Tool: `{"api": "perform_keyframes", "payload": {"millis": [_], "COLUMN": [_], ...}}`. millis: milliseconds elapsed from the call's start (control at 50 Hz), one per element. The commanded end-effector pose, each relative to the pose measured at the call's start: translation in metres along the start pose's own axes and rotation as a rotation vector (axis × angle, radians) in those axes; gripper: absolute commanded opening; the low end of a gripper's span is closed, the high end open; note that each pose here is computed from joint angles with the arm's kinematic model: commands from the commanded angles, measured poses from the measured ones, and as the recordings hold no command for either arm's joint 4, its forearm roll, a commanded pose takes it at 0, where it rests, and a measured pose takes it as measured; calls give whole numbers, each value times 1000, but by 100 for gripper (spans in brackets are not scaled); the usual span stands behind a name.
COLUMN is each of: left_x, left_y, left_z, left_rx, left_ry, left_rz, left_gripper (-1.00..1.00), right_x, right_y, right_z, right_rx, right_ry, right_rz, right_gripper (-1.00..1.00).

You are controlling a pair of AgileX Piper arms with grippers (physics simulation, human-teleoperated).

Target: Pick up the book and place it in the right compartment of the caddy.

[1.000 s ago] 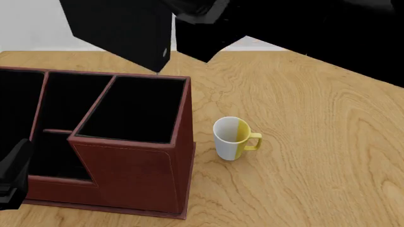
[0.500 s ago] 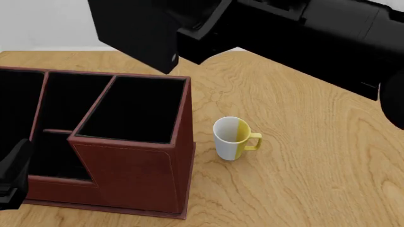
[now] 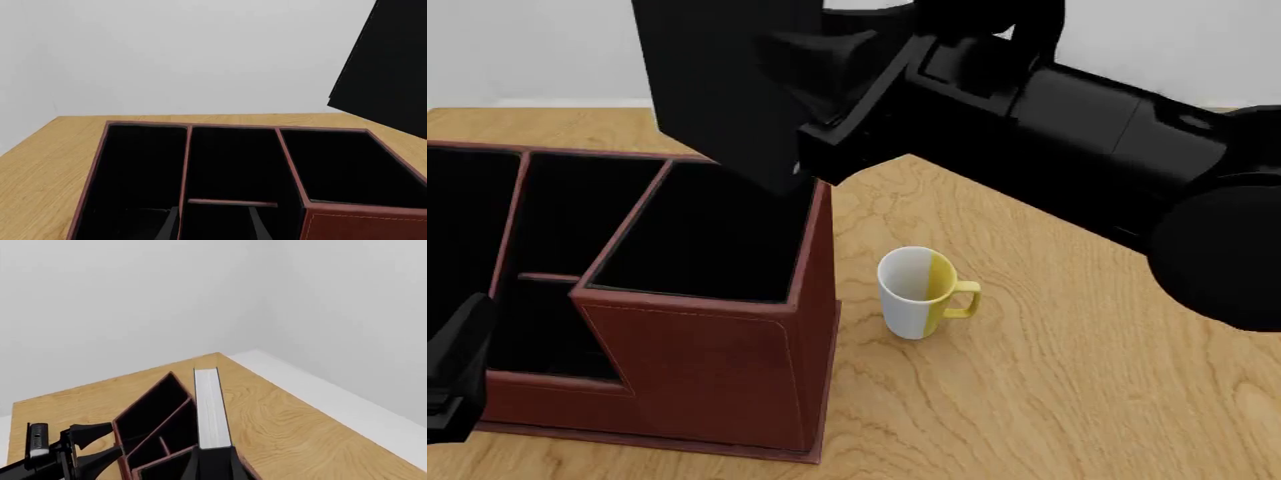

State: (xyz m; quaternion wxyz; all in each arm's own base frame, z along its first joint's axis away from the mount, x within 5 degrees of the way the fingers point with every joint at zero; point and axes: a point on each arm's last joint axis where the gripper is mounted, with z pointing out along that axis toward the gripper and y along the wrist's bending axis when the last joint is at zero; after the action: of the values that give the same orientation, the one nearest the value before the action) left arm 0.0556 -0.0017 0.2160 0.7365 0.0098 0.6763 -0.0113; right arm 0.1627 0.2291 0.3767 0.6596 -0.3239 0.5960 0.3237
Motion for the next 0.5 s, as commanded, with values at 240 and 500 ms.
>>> {"api": "perform_keyframes", "payload": {"millis": [240,500], "left_x": [1,1], "left_y": [0,0], "left_z": [0,0], "left_rx": [0,0], "left_ry": [0,0], "left_rz": [0,0], "left_gripper": [100,100], "right_x": [19,35], "right_y": [-1,0], "right_z": [2,6], "right_rx": [6,7], "right_ry": [3,25], "right_rz": [68,91], "right_gripper": [-100,-100]}}
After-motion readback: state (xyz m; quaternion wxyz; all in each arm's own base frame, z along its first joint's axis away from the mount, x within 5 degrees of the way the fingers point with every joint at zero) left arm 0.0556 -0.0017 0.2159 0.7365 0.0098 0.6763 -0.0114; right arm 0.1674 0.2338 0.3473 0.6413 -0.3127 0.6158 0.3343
